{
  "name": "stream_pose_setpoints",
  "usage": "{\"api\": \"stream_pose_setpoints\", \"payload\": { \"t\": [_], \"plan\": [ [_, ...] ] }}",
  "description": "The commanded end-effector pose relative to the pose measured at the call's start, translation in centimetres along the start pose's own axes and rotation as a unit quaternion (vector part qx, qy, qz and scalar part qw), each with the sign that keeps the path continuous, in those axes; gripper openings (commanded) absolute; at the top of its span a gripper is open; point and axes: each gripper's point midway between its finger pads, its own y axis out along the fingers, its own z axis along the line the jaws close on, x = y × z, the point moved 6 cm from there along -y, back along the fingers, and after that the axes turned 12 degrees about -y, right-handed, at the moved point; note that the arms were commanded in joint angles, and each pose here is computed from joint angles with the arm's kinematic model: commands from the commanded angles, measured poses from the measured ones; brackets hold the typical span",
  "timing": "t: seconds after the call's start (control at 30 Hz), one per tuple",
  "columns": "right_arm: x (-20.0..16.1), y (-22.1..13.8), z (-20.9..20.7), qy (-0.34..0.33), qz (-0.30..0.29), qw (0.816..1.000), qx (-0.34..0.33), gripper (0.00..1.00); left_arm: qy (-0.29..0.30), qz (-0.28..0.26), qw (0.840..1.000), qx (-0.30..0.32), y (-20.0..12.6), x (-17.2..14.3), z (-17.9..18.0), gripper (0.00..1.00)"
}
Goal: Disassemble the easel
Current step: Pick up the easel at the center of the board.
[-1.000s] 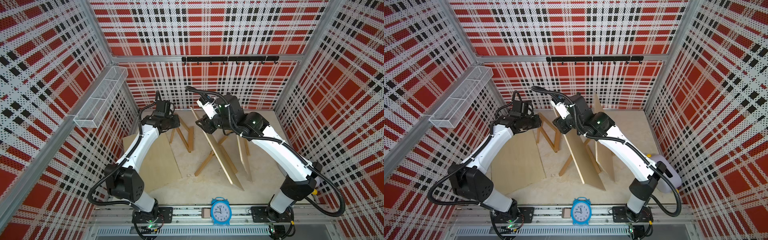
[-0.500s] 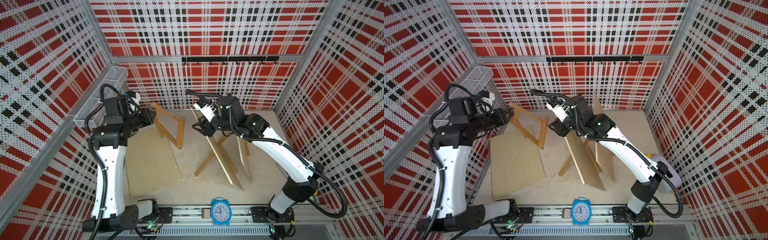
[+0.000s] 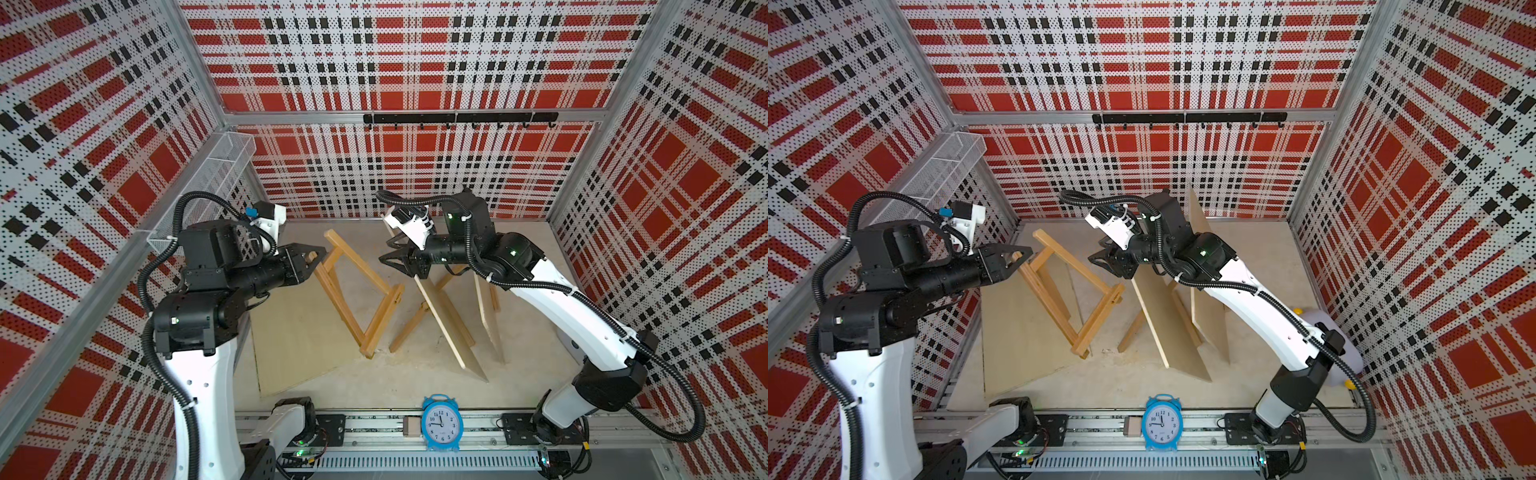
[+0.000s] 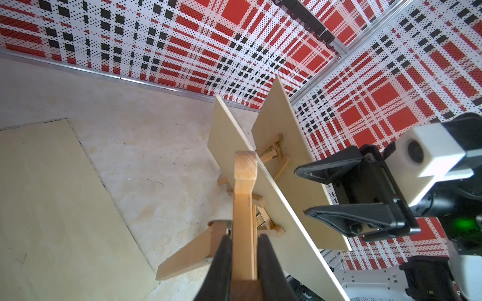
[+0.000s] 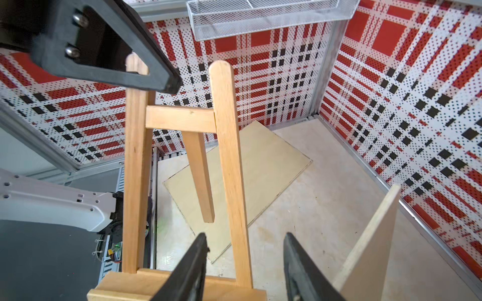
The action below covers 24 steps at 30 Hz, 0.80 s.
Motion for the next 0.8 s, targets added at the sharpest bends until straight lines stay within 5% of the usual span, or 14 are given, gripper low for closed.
{"api": "stream_pose_setpoints", "payload": {
  "t": [0.0, 0.3, 0.77],
  "plan": [
    [2.2, -1.3, 2.0, -0.045, -0.042, 0.997, 0.04, 0.49, 0.013, -0.014, 0.999, -0.04, -1.3, 0.0, -1.9, 0.0],
    [1.0, 1.4, 3.8, -0.055, 0.02, 0.998, 0.02, 0.46, 0.015, -0.014, 0.998, -0.062, -2.0, -0.2, -2.9, 0.0],
    [0.0, 3.4, 3.5, -0.041, 0.038, 0.998, 0.0, 0.48, 0.024, -0.012, 0.995, -0.098, -3.2, -0.7, -4.6, 0.0]
  ]
}}
